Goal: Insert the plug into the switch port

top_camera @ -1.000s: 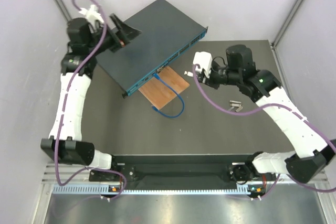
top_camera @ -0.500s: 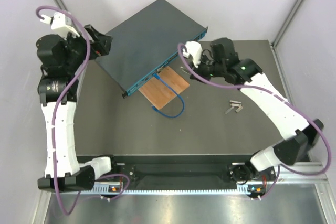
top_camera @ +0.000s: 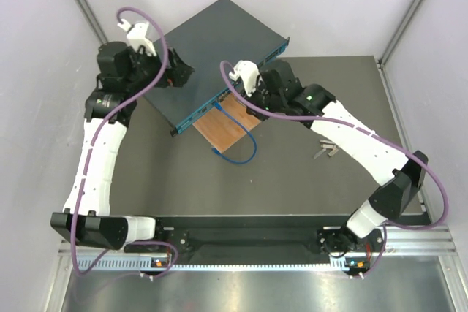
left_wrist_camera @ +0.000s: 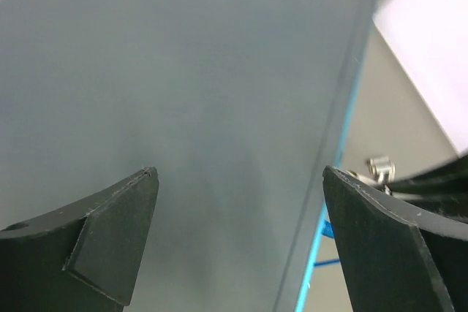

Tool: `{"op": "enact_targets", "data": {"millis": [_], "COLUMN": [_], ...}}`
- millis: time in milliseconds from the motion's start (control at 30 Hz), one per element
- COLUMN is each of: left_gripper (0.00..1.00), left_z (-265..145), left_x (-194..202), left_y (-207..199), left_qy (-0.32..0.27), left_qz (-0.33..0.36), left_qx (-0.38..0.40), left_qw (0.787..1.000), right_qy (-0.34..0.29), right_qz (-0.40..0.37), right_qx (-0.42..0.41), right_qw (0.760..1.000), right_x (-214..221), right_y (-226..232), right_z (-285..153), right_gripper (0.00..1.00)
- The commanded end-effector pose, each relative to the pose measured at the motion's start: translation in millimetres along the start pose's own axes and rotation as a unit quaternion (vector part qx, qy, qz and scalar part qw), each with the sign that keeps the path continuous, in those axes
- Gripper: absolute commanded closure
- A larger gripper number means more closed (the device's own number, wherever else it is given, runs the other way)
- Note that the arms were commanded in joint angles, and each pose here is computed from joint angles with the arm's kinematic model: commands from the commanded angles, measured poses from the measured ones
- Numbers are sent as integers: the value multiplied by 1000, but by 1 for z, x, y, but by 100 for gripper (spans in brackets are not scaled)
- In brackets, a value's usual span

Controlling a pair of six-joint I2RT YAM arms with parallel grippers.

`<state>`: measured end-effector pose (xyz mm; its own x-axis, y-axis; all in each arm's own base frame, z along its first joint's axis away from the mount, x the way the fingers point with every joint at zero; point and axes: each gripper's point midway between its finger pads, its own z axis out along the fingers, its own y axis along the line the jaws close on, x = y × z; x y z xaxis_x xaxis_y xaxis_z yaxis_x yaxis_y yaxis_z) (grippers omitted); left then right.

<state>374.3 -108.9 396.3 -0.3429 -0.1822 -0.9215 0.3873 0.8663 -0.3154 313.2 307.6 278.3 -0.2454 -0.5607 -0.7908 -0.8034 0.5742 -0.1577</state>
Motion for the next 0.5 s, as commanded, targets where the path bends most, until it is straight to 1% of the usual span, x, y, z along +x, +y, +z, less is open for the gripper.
{"op": "enact_targets", "data": {"millis": [0, 133, 200, 267, 333, 400, 433, 467], "left_gripper": [1, 8, 12, 14, 15, 15, 14, 13], "left_z": [10, 19, 20, 20, 18, 15, 11, 4], "left_x": [3, 15, 19, 23, 31, 28, 27, 18], "left_y": [-14, -11, -11, -14, -20, -19, -18, 0], "left_qy": [6, 21, 25, 25, 28, 19, 11, -6], "left_qz": [51, 32, 19, 2, -32, -58, -102, -139], "left_qx": [13, 8, 9, 15, 26, 25, 22, 6], "left_qw": [999, 999, 999, 1000, 999, 998, 994, 990], "right_qy": [-32, -28, -33, -37, -40, -44, -44, -45], "right_qz": [37, 71, 73, 73, 72, 69, 65, 62], "right_qx": [35, 57, 56, 52, 52, 53, 55, 54], "right_qw": [998, 995, 995, 995, 995, 995, 995, 996], "right_x": [-26, -23, -25, -29, -31, -34, -35, -37], "right_y": [-8, -13, -12, -10, -10, -9, -9, -6], "right_z": [0, 1, 2, 1, 4, 3, 4, 4], "right_gripper": [100, 100, 100, 100, 100, 100, 100, 100]}}
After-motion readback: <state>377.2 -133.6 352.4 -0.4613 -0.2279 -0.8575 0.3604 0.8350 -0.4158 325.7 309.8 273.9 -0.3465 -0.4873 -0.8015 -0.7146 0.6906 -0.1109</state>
